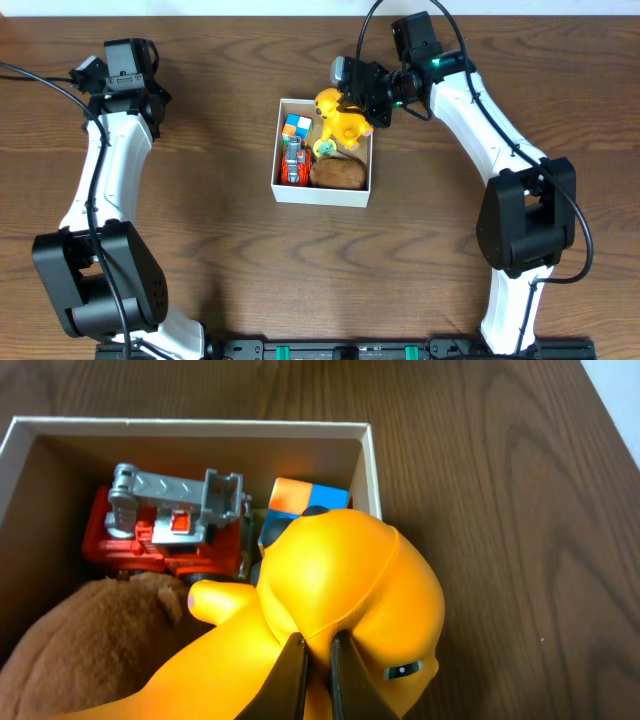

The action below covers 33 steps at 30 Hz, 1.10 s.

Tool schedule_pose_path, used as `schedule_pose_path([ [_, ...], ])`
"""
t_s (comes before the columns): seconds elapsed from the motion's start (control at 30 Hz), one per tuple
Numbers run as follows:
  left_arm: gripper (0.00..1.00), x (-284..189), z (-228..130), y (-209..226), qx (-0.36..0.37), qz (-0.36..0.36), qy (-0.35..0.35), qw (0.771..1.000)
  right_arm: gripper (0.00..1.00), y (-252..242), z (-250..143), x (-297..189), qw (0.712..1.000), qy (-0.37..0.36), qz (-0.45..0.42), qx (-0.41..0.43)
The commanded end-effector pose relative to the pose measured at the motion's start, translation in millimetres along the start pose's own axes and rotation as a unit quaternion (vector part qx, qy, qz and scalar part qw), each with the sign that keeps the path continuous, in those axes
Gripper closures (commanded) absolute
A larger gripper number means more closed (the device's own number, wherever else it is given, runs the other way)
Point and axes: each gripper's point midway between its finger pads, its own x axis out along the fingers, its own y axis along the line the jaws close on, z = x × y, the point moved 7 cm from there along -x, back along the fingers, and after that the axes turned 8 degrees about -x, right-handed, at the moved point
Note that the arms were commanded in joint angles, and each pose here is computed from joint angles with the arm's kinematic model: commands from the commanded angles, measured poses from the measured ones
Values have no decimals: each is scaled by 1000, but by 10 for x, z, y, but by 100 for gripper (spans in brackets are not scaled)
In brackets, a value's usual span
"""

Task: Pack container
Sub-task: 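Carry the orange toy with the right gripper over the box, then lower the orange toy into the box and open the right gripper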

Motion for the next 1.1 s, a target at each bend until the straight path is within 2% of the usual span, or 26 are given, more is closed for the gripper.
schedule_pose_path([
  [0.0, 2, -121, 139, -3, -5, -6, -21, 1000, 99, -44, 140, -148, 999, -3, -20, -39],
  [0.6, 2, -121, 139, -3, -5, -6, -21, 1000, 99, 90, 10, -113, 995, 41, 12, -92],
  [1.07, 2, -121, 140, -3, -5, -6, -21, 1000, 99, 145, 284, 91, 986, 21, 8, -162],
])
